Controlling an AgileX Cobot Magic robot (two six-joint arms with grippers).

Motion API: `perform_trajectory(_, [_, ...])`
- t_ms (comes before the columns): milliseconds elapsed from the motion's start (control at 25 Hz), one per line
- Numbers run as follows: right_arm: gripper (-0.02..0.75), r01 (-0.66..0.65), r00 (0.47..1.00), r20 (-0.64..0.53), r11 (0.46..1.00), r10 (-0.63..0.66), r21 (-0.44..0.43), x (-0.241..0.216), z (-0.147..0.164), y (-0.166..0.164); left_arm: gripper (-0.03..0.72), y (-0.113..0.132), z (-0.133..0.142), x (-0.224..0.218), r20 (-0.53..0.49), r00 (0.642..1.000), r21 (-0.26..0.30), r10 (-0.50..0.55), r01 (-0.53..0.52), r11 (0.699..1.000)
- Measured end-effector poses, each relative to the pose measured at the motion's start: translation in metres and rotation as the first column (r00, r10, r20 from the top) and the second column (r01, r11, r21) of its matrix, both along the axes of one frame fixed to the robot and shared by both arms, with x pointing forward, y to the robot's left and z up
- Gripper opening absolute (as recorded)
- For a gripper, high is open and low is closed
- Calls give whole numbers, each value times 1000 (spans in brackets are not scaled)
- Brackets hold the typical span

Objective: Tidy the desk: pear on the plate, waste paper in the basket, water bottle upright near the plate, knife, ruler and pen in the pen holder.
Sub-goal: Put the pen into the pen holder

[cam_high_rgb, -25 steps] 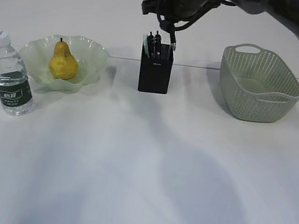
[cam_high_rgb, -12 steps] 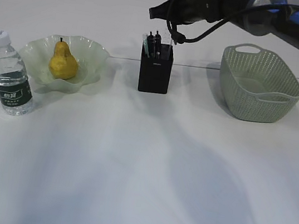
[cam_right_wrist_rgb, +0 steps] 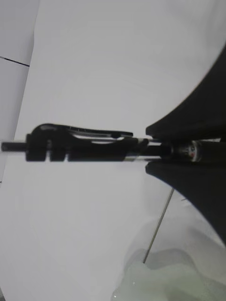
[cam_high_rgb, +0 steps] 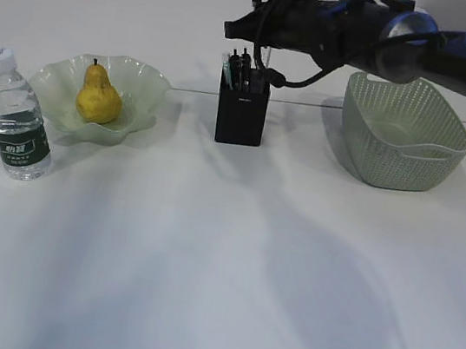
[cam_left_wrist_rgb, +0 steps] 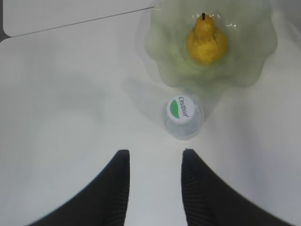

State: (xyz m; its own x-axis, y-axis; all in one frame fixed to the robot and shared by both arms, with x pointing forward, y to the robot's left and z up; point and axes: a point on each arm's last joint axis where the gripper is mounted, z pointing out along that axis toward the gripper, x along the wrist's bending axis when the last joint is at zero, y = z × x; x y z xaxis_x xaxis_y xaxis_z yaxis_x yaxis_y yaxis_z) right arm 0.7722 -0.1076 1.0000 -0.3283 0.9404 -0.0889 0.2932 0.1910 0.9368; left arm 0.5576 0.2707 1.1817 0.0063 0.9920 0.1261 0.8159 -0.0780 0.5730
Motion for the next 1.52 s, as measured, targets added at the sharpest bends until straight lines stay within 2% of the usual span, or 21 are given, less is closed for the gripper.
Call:
perform_trajectory(280, [90,-60,994,93,997,55,55,-2,-17,-1,258,0,-1,1,-3,1000,4,1,-1,1000])
perform_trajectory(840, [90,-65,997,33,997,64,41,-10,-55,-12,258,0,-8,7,-24,1000,11,2,-1,1000])
perform_trajectory(1520, [109,-68,997,35,997,67,42,-11,-56,-12,258,-1,-12,10,-38,999,13,2,-2,1000])
